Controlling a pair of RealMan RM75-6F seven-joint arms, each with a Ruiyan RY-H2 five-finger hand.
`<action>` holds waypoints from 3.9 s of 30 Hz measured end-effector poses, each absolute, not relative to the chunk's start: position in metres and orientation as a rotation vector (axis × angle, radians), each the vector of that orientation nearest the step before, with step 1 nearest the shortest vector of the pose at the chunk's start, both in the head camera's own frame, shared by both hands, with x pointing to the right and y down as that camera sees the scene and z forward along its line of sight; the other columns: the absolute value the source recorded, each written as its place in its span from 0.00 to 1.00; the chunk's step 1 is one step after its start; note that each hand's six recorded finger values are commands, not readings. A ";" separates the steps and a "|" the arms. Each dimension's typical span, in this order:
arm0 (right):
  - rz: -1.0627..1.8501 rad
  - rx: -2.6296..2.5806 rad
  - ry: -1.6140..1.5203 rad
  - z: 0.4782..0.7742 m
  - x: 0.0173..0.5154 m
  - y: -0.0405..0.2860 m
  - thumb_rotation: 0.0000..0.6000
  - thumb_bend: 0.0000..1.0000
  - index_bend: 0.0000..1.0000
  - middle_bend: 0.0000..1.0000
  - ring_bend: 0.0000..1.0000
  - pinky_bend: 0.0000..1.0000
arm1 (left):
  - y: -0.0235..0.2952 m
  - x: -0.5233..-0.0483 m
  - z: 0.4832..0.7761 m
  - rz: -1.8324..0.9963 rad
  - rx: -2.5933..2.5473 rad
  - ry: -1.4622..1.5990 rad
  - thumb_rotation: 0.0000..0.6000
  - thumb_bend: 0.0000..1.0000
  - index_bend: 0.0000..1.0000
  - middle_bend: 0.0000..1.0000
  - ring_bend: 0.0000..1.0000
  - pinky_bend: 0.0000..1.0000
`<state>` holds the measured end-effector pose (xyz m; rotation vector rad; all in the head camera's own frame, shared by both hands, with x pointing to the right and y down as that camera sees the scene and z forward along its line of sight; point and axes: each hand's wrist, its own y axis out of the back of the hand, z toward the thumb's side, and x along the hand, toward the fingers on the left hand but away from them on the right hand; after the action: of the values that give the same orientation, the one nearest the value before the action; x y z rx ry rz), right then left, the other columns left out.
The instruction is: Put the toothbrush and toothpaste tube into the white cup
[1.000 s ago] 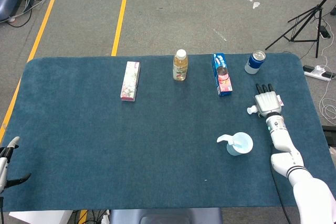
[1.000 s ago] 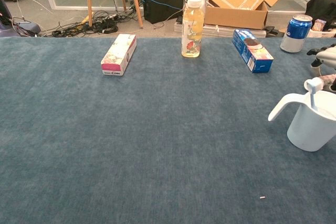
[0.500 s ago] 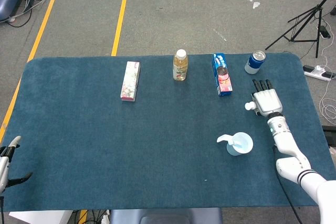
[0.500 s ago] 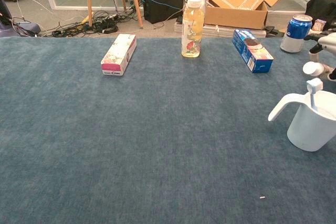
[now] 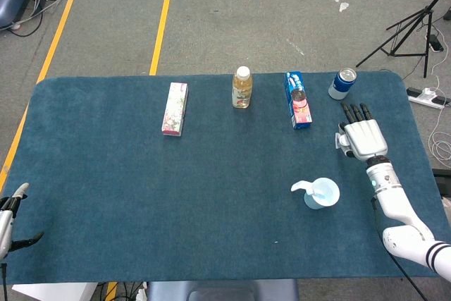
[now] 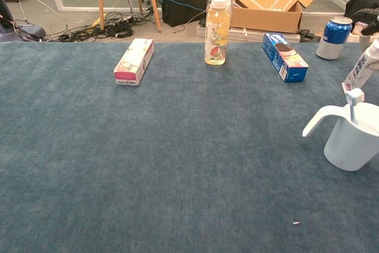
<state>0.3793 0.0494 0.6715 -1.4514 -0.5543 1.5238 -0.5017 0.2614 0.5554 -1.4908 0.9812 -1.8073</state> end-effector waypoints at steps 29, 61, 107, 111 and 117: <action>1.267 -1.666 -0.828 0.547 0.343 0.072 1.00 0.23 0.60 0.00 0.00 0.02 | 0.263 -0.500 0.556 -1.808 -1.486 0.969 1.00 0.00 0.06 0.26 0.23 0.28; 1.519 -1.860 -0.797 0.506 0.357 0.138 1.00 0.25 0.60 0.00 0.00 0.02 | 0.265 -0.499 0.560 -1.816 -1.487 0.951 1.00 0.00 0.06 0.26 0.23 0.28; 1.698 -1.902 -0.609 0.602 0.357 0.145 1.00 0.25 0.60 0.00 0.00 0.02 | 0.264 -0.500 0.556 -1.808 -1.486 0.968 1.00 0.00 0.06 0.26 0.23 0.28; 1.695 -1.914 -0.600 0.608 0.353 0.144 1.00 0.25 0.60 0.00 0.00 0.02 | 0.264 -0.500 0.556 -1.807 -1.486 0.971 1.00 0.00 0.06 0.26 0.23 0.28; 1.694 -1.925 -0.590 0.614 0.350 0.145 1.00 0.25 0.60 0.00 0.00 0.02 | 0.263 -0.500 0.555 -1.805 -1.487 0.973 1.00 0.00 0.06 0.26 0.23 0.28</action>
<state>0.3500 0.1445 0.6136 -1.9251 -0.5900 1.6941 -0.4996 0.2635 0.5551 -1.4873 0.9733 -1.8045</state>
